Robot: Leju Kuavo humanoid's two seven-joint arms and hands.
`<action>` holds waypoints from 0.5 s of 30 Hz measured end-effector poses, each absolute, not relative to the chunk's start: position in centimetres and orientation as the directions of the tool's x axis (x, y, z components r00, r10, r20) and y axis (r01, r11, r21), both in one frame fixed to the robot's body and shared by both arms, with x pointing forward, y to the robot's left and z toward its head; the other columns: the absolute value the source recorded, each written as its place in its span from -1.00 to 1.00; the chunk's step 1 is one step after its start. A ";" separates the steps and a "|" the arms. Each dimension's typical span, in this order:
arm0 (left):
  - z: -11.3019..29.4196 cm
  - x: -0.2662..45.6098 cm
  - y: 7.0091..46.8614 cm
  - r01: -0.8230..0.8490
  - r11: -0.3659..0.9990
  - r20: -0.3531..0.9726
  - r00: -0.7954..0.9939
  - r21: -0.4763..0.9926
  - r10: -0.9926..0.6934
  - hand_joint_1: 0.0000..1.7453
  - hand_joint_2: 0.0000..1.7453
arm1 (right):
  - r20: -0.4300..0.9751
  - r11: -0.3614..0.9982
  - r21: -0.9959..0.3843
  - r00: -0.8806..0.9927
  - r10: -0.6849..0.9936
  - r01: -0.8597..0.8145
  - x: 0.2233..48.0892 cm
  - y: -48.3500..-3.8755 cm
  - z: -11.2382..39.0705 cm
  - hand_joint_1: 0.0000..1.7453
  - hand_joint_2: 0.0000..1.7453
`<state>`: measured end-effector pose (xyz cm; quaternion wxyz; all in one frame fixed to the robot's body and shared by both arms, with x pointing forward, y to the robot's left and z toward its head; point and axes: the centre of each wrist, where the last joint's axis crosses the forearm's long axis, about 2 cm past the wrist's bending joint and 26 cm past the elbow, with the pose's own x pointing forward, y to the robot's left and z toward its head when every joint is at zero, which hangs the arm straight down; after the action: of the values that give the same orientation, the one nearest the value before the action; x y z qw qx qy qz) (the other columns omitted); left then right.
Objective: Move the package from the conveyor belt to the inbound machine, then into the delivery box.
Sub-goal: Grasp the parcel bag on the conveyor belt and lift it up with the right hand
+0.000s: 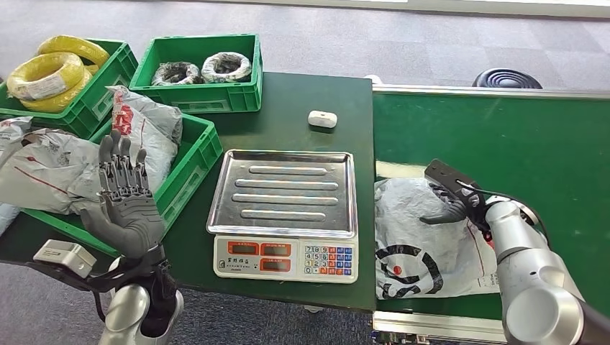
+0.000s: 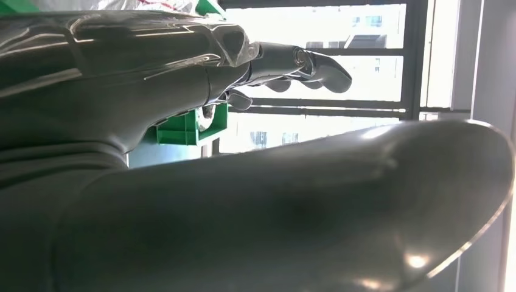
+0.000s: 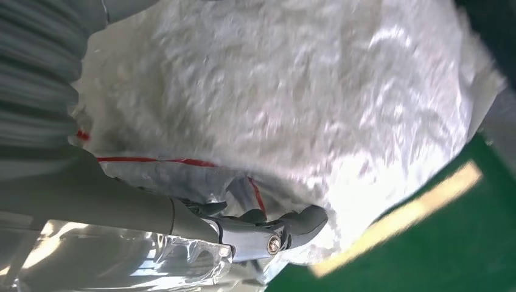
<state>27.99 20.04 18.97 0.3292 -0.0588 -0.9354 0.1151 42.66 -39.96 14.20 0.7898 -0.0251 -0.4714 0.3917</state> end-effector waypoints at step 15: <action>19.5 28.2 20.2 0.011 0.968 0.590 -0.791 -0.252 0.163 -1.00 -1.00 | 0.891 0.665 -0.279 0.071 0.449 -0.693 40.4 -33.4 9.4 0.91 1.00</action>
<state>28.21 20.16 19.53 0.3203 -0.0464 -0.9387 0.1184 40.36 -33.39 9.38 0.7236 0.1099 -0.5558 0.3943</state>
